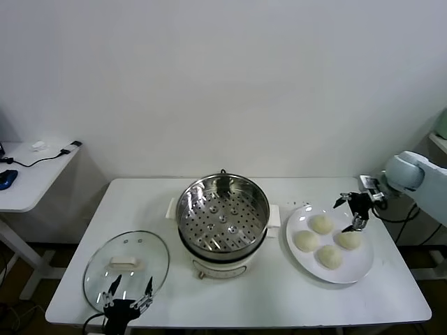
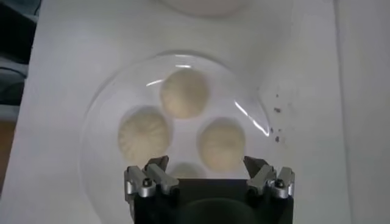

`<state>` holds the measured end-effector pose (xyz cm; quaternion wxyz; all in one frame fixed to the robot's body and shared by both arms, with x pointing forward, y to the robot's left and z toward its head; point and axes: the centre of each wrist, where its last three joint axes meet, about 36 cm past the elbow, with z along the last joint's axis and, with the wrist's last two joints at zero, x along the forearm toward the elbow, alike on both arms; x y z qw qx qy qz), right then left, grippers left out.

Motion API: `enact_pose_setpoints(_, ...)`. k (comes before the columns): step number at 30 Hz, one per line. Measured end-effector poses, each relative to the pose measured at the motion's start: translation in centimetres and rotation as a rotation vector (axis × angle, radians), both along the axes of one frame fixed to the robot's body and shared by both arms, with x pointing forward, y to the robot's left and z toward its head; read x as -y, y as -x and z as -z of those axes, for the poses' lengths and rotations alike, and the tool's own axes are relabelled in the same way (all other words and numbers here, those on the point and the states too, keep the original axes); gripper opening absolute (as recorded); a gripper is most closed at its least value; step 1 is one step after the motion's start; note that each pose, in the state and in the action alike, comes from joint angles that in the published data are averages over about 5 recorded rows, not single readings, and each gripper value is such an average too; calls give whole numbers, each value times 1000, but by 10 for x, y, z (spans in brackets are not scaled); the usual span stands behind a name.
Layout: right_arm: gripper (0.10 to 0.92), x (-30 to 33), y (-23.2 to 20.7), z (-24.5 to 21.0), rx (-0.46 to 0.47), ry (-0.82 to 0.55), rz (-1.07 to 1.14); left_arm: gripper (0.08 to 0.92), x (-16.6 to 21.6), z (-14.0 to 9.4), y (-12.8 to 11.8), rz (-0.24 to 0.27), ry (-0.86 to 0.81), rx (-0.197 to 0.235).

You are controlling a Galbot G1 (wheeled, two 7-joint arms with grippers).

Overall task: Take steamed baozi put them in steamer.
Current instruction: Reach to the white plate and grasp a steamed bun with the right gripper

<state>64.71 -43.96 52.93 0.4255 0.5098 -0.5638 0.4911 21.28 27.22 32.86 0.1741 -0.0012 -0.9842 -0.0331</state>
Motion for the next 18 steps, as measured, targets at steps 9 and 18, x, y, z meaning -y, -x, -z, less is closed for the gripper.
enact_pose_setpoints(9, 823, -32, -24, 29, -10, 86, 20, 823, 3, 4, 0, -6, 1, -3)
enact_pose_setpoints(18, 823, -53, -36, 61, -17, 118, 34, 823, 4, 5, 3, -15, 1, -10)
